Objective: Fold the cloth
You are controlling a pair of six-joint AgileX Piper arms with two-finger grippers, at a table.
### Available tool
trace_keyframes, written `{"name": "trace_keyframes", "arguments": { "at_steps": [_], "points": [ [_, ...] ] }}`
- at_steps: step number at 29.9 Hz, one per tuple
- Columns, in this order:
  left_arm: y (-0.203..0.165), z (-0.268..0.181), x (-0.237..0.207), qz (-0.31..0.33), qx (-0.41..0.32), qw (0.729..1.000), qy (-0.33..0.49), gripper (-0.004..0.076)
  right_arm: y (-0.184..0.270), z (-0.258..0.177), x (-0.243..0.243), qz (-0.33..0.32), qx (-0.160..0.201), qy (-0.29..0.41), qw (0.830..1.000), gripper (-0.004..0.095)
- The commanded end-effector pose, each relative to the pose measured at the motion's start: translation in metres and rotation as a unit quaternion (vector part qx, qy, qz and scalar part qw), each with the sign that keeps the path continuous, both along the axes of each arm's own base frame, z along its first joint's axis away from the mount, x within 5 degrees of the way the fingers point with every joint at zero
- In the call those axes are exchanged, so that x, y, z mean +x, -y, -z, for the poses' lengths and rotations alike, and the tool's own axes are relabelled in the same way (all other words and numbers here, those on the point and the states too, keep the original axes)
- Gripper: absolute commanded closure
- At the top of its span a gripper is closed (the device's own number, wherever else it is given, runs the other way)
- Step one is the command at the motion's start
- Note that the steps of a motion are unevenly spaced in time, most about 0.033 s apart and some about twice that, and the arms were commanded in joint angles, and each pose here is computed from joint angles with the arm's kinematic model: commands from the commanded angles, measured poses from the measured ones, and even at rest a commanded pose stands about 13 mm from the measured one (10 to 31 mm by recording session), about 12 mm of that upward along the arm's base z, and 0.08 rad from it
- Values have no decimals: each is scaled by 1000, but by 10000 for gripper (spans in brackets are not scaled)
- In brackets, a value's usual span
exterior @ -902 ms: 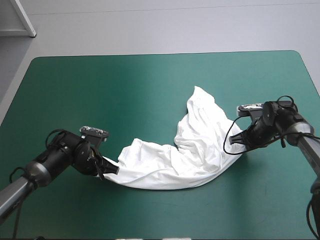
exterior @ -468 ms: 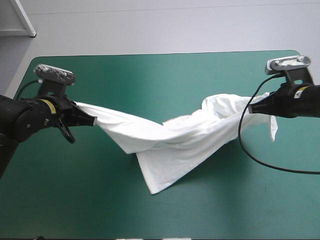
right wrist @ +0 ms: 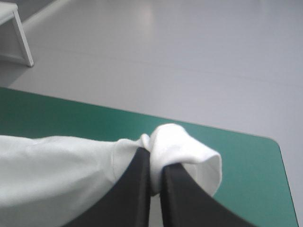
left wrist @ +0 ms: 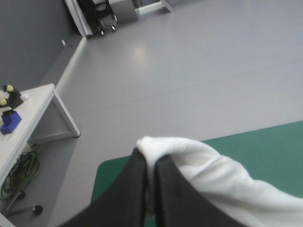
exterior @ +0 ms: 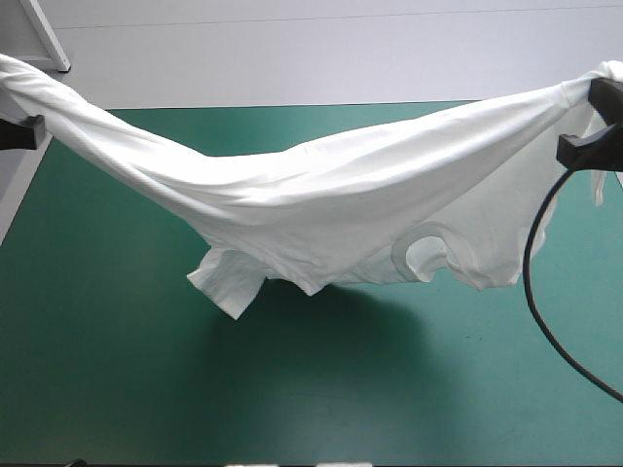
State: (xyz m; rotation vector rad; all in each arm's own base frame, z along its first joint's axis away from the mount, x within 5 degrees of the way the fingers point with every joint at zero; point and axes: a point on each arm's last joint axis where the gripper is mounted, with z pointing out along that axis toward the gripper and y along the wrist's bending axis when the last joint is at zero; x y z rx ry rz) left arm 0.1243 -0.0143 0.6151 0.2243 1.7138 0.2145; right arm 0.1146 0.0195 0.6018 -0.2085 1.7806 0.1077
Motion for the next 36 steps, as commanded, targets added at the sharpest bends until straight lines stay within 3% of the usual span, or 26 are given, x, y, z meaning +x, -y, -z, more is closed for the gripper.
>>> {"name": "trace_keyframes", "arguments": {
  "at_steps": [1, 7, 13, 25, 31, 36],
  "points": [
    [-14, -12, -22, -21, 2, 999, 28, 732, 3, -21, -36, -4, 4, 64, 998, 927],
    [-29, -24, -41, -57, 11, 996, 66, 732, 5, -31, -64, -7, 10, 106, 994, 926],
    [-24, -23, -30, -52, 24, 997, 58, 732, -1, -24, -43, -25, 18, 73, 997, 927],
    [57, 47, 120, 19, 65, 989, -129, 732, -15, 43, 114, -27, 2, -119, 993, 927],
    [80, 103, 202, 92, 3, 973, -213, 732, -22, 90, 192, -27, -7, -189, 982, 927],
    [84, 155, 264, 96, -16, 962, -256, 732, -26, 130, 250, -23, -8, -206, 978, 927]
  ]
}}
